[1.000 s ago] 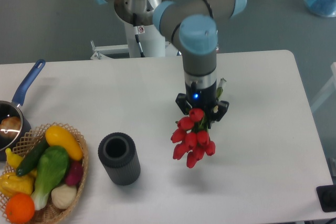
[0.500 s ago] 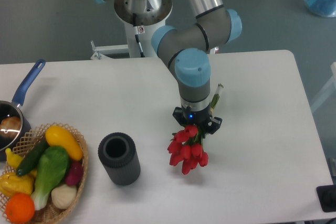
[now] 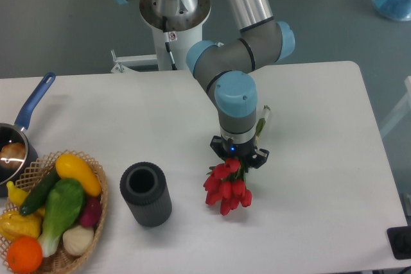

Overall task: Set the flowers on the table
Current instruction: 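Lower the tulip blooms onto the table beside the black vase, then open the gripper to release the stems and lift away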

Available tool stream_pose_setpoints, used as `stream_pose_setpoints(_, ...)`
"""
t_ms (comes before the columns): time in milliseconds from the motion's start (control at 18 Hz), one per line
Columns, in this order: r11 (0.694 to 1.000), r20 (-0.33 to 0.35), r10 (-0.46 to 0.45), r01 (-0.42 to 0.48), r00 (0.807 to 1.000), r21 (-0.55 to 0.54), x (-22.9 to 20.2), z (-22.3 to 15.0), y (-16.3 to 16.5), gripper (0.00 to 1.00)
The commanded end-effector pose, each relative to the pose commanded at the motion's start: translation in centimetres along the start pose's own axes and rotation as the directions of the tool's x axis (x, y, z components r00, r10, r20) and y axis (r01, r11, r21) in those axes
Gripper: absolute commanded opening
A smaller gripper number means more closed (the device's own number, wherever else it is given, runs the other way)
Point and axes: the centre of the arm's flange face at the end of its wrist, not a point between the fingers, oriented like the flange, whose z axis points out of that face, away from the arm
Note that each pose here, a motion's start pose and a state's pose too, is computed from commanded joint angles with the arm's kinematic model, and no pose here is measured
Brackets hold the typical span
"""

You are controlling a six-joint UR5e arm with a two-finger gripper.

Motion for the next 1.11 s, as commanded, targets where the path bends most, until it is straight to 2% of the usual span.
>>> stream_pose_setpoints(444,1.000,-0.019,0.001,-0.001,1.000,-0.014,0.0,1.7,-0.2,0.45)
stream_pose_setpoints(500,1.000,-0.016,0.002,-0.003,1.000,-0.010,-0.1,1.5,-0.2,0.50)
stream_pose_setpoints(611,1.000,-0.010,0.004,-0.004,1.000,-0.005,-0.3,1.3,-0.4,0.53)
stream_pose_setpoints(667,1.000,-0.006,0.003,-0.003,1.000,-0.003,-0.5,1.1,-0.5,0.61)
stream_pose_setpoints(778,1.000,0.009,0.004,-0.004,1.000,0.008,-1.0,0.4,-0.9,0.91)
stream_pose_setpoints(833,1.000,0.018,0.002,-0.002,1.000,0.014,-1.2,-0.1,-1.0,0.99)
stream_pose_setpoints(1111,0.999,0.054,-0.009,0.007,0.999,0.038,-1.7,-2.5,-1.0,1.00)
